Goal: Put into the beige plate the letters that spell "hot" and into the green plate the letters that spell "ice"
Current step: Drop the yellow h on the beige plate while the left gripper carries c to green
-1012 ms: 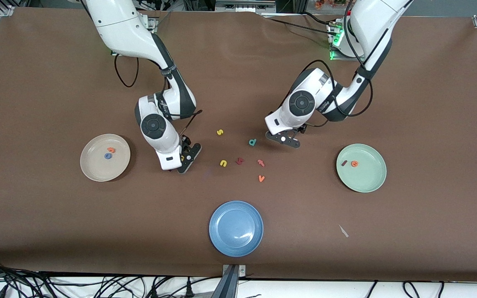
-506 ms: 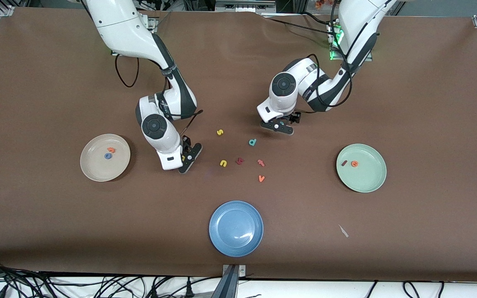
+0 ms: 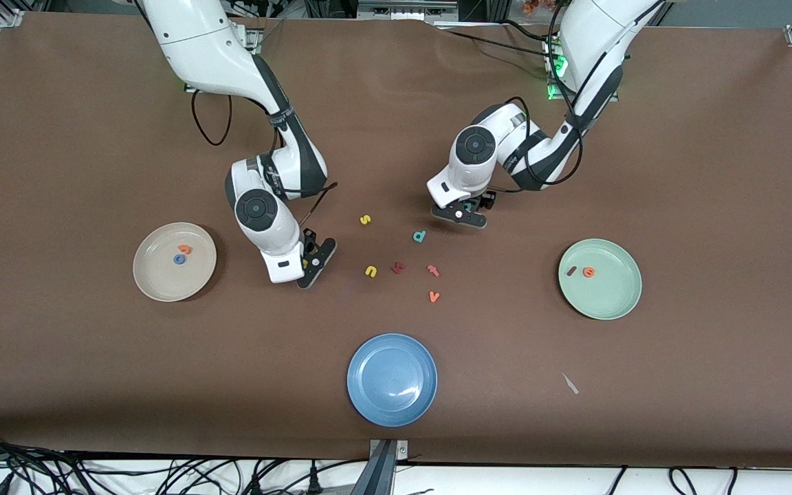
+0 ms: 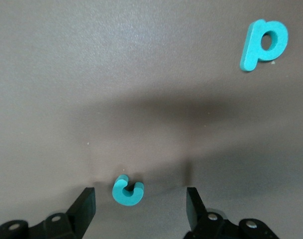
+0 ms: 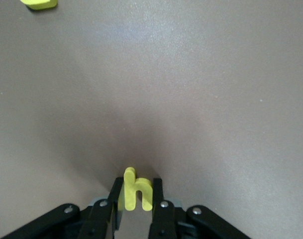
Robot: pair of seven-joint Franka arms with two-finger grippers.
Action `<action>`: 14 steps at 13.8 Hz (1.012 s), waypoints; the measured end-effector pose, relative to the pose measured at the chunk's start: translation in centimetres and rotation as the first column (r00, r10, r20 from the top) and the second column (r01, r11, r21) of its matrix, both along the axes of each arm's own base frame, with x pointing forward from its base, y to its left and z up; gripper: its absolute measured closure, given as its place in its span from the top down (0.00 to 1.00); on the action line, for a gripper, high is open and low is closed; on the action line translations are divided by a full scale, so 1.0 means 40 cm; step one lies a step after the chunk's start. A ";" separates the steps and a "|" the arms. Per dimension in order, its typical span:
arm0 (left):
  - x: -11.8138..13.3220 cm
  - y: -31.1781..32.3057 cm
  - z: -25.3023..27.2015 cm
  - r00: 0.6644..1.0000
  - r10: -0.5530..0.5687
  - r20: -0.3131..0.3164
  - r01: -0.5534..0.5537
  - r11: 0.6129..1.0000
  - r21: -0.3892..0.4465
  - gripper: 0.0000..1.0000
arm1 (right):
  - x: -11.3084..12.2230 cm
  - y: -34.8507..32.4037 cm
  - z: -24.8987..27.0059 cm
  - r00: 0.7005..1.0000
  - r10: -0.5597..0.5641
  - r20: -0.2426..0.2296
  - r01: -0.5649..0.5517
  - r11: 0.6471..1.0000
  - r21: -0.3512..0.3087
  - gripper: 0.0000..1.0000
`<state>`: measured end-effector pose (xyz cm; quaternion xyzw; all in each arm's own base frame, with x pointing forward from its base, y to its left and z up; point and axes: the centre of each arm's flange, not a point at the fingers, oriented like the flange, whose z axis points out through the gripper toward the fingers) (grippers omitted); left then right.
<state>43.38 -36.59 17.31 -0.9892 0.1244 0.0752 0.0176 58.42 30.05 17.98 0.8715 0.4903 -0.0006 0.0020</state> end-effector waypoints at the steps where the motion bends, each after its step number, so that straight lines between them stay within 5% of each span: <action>1: 0.000 0.001 -0.001 1.000 0.000 -0.001 0.000 1.000 0.000 0.71 | 0.001 0.003 0.003 1.000 -0.016 -0.015 0.016 1.000 0.008 0.26; 4: 0.000 0.002 -0.002 1.000 0.001 -0.002 -0.001 1.000 0.001 0.54 | 0.042 -0.026 0.055 0.974 -0.207 -0.095 0.211 0.976 0.045 0.26; 6: 0.002 0.005 -0.003 1.000 0.003 -0.002 -0.003 1.000 0.001 0.52 | 0.091 -0.116 0.113 0.911 -0.401 -0.097 0.405 0.914 0.026 0.26; 8: 0.006 0.010 -0.004 1.000 0.008 -0.003 -0.008 1.000 0.002 0.34 | 0.119 -0.229 0.155 0.823 -0.560 -0.095 0.562 0.827 -0.010 0.26; 12: 0.016 0.022 -0.002 1.000 0.019 -0.002 -0.019 1.000 0.001 0.26 | 0.118 -0.434 0.197 0.608 -0.790 -0.073 0.788 0.612 -0.064 0.26; 14: 0.032 0.036 0.006 0.999 0.032 -0.005 -0.032 0.999 0.011 0.26 | 0.106 -0.521 0.189 0.538 -0.841 -0.060 0.836 0.541 -0.091 0.26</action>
